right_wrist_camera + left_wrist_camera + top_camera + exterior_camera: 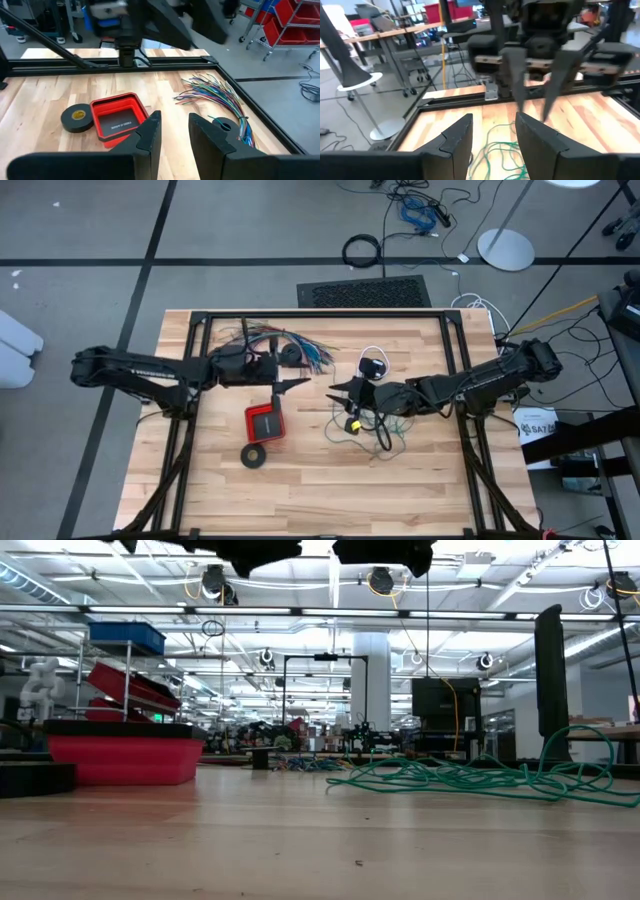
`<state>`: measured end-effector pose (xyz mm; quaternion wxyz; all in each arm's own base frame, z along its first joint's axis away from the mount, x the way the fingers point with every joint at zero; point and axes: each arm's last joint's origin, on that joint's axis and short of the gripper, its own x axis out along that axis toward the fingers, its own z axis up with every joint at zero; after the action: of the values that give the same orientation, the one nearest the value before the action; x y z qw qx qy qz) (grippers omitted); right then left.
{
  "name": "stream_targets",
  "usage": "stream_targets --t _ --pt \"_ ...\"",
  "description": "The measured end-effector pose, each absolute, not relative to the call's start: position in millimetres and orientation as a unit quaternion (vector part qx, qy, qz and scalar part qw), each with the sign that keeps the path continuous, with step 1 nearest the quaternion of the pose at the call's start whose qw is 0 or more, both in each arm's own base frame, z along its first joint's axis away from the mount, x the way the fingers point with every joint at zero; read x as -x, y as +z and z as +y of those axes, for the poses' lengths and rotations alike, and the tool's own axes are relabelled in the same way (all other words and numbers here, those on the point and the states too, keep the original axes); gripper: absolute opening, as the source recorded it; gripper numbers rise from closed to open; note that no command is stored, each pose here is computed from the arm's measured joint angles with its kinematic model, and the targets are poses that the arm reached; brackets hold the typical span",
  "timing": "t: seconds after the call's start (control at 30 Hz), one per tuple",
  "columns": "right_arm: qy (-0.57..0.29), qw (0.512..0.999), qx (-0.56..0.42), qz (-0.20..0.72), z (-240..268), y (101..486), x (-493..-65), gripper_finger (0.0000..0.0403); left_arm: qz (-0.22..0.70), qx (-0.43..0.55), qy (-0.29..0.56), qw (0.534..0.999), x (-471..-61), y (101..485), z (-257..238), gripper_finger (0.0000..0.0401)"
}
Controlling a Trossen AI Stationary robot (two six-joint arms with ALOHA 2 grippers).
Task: Coil cords
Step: Coil the green wire onto the spool
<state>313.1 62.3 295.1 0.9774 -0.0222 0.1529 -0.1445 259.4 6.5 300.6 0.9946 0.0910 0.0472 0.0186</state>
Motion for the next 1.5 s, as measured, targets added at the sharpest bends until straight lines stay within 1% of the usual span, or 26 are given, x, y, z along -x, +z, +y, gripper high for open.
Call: stream_targets --t 0.13,0.43,0.63,0.77,0.9,1.2,1.33,1.5 --pt "-0.149 0.977 0.022 0.153 59.2 295.0 -313.7 0.0086 0.061 -0.095 0.007 0.994 -260.6 311.0 1.0 0.0157" --pt "-0.171 0.969 0.025 0.179 47.6 290.1 -313.5 0.0086 0.085 -0.098 0.001 0.992 -260.5 318.0 -8.0 0.0157" --pt "-0.206 0.953 0.011 0.224 29.2 282.9 -309.1 0.0086 0.121 -0.105 0.019 0.987 -259.1 326.7 -11.9 0.0157" --pt "-0.224 0.942 0.008 0.25 18.7 278.5 -306.6 0.0086 0.13 -0.107 0.014 0.986 -257.6 341.0 -16.0 0.0157" --pt "-0.237 0.93 0.01 0.28 11.1 273.3 -303.2 0.0086 0.14 -0.124 0.029 0.982 -254.9 355.3 -19.3 0.0157" --pt "-0.268 0.889 -0.012 0.37 2.3 257.5 -288.5 0.0086 0.115 -0.168 0.062 0.977 -250.0 386.8 -25.7 0.0157" --pt "-0.249 0.886 -0.021 0.391 9.4 254.4 -285.3 0.0086 0.098 -0.19 0.086 0.973 -247.9 400.6 -25.1 0.0157" --pt "-0.212 0.897 -0.019 0.387 27.3 255.2 -285.7 0.0086 0.085 -0.213 0.115 0.966 -246.1 411.4 -23.1 0.0157"
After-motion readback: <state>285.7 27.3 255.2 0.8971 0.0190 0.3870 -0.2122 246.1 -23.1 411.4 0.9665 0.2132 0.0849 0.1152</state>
